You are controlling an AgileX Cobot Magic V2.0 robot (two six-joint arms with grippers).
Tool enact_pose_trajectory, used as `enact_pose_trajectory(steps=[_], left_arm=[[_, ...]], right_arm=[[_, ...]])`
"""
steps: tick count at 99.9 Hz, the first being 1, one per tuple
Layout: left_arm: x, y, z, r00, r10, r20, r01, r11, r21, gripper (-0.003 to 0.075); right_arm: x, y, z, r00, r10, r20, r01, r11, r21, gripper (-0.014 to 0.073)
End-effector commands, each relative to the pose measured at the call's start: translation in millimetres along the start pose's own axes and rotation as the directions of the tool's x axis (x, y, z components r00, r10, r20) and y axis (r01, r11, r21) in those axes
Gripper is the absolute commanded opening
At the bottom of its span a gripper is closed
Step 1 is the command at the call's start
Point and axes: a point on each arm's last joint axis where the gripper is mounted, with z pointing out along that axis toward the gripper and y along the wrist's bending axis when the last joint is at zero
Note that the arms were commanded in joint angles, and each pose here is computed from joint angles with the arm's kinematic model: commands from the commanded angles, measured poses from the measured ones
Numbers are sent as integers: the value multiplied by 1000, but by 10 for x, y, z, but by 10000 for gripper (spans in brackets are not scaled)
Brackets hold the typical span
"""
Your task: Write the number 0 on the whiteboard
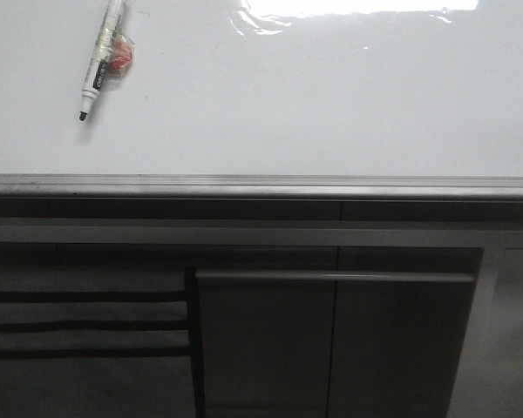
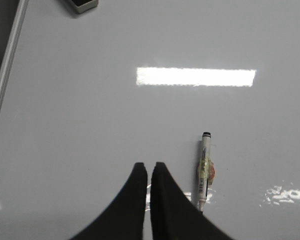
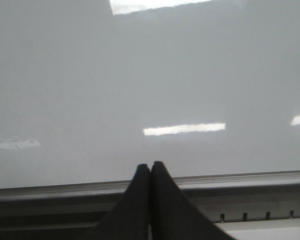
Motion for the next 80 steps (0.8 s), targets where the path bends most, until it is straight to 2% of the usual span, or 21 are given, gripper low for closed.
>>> enact_pose_trajectory(steps=[1, 14, 20, 28, 60, 65, 69, 80], left_arm=[[-260, 0, 100, 998, 48, -52, -48, 999, -6, -20], [-454, -3, 304, 987, 52, -152, -54, 999, -8, -20], [-472, -11, 403, 979, 29, -201, -30, 1000, -4, -20], [-458, -19, 490, 968, 9, -251, -9, 1000, -1, -20], [-296, -12, 750, 929, 9, -371, -12, 1000, -4, -14], [-273, -12, 782, 923, 11, -385, -14, 1000, -4, 17], [-257, -11, 808, 919, 22, -394, -24, 1000, 0, 71], [-208, -10, 874, 904, 58, -424, -56, 998, 16, 290]], right_arm=[[-349, 26, 0, 999, -38, 10, 38, 999, 7, -73], [-680, 49, 86, 992, -84, -90, 86, 996, 12, -73], [-764, 58, 149, 985, -83, -151, 85, 996, 12, -73], [-855, 67, 223, 982, -81, -172, 84, 996, 11, -73], [-814, 70, 436, 965, -77, -251, 82, 997, 9, -72], [-804, 69, 459, 961, -83, -264, 88, 996, 7, -57], [-797, 71, 477, 957, -95, -273, 99, 995, 1, -28], [-786, 74, 506, 952, -104, -286, 108, 994, -5, 151]])
